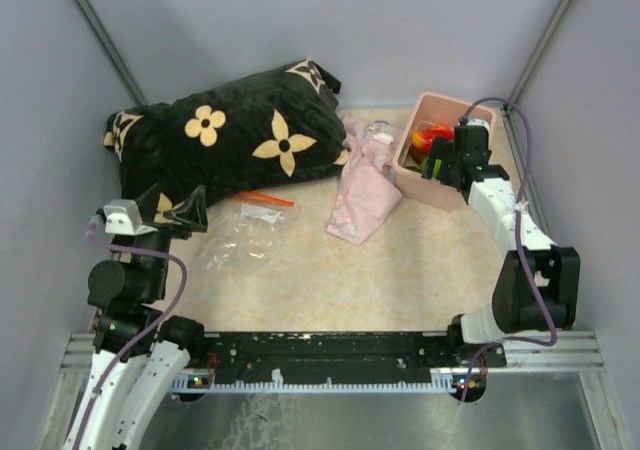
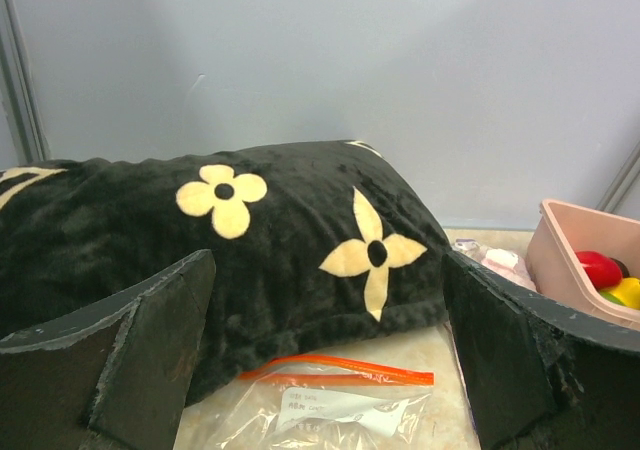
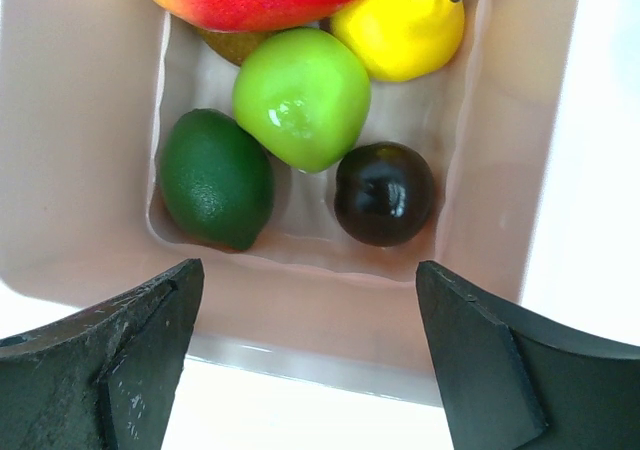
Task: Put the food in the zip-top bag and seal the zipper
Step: Move the bin to the center of the board.
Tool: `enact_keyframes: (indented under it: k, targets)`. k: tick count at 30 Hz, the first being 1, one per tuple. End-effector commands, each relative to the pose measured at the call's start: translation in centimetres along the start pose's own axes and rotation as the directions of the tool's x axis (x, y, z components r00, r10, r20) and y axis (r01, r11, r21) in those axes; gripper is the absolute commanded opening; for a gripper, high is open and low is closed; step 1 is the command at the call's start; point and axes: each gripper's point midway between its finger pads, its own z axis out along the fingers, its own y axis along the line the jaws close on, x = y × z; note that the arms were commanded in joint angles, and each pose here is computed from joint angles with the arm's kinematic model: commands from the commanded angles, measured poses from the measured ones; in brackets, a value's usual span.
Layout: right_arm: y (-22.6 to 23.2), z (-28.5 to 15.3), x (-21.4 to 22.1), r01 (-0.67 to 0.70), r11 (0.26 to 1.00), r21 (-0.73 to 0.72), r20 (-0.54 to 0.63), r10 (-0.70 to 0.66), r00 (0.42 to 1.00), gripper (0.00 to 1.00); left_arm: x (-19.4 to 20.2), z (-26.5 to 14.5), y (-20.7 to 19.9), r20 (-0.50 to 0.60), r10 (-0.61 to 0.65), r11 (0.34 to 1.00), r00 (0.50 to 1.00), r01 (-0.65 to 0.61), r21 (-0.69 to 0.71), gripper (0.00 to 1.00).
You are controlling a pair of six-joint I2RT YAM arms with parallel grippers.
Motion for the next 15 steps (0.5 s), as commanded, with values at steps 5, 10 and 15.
enact_keyframes:
  k: [5, 10, 15]
  targets:
    - [-2.3, -4.1, 3.3, -0.017, 0.999, 0.042, -0.030, 0.019, 0.999, 0.91, 1.3, 1.0, -1.4, -0.080, -0.042, 0.998, 0.996, 0.046, 0.049, 1.00]
    - [-3.3, -5.0, 5.5, -0.013, 0.997, 0.073, -0.081, 0.019, 0.997, 0.93, 4.2, 2.1, -2.6, -0.222, -0.067, 0.993, 0.973, 0.087, 0.078, 1.00]
    - [-4.4, -6.2, 6.8, -0.057, 0.992, 0.111, -0.081, 0.067, 0.995, 0.96, 6.7, 2.9, -3.1, -0.346, -0.086, 0.990, 0.934, 0.118, 0.073, 1.00]
